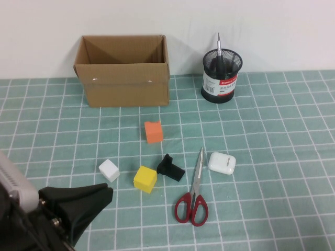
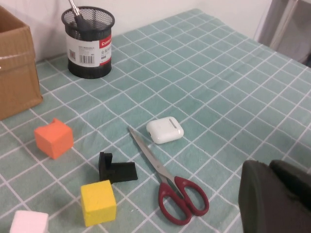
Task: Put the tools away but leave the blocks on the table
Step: Pick up the scissors from the table
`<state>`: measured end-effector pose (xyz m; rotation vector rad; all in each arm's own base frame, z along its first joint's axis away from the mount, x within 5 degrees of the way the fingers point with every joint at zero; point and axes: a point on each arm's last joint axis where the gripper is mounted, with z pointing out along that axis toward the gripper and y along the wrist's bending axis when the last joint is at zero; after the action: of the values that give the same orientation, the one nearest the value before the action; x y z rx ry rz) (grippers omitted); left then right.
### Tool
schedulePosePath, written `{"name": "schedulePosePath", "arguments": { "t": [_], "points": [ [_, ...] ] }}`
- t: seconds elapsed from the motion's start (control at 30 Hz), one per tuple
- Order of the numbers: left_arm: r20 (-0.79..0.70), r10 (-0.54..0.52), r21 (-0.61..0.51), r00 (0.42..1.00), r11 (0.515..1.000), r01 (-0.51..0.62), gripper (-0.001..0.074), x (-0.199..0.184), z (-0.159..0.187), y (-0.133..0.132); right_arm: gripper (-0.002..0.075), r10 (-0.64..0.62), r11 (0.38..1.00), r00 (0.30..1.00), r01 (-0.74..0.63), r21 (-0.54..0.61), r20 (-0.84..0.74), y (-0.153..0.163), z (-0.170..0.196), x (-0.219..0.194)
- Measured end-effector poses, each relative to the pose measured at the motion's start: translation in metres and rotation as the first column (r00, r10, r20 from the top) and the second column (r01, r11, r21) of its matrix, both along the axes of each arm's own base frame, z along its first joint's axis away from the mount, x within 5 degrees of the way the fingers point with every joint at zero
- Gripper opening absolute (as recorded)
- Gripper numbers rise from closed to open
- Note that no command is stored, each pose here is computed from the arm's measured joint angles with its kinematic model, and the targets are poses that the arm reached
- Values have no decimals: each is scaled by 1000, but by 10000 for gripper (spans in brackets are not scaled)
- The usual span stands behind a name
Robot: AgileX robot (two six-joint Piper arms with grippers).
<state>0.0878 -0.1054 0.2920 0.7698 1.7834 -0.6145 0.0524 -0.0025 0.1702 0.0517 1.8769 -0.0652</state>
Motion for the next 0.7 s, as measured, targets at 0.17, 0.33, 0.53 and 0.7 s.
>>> {"name": "schedulePosePath", "arguments": {
  "t": [0.17,0.33,0.53,0.7],
  "points": [
    [-7,3,-5,1000,1000,-3,-3,0,0,0,-7,0,1000,1000,0,0,0,0,0,0],
    [-6,2,-4,1000,1000,-2,-3,0,-1,0,-7,0,1000,1000,0,0,0,0,0,0],
    [64,45,-50,997,998,-42,-3,1,-11,10,-8,0,1000,1000,0,0,0,0,0,0],
    [119,214,-123,970,972,-200,-3,0,-18,38,-7,0,1000,1000,0,0,0,0,0,0]
  ]
}}
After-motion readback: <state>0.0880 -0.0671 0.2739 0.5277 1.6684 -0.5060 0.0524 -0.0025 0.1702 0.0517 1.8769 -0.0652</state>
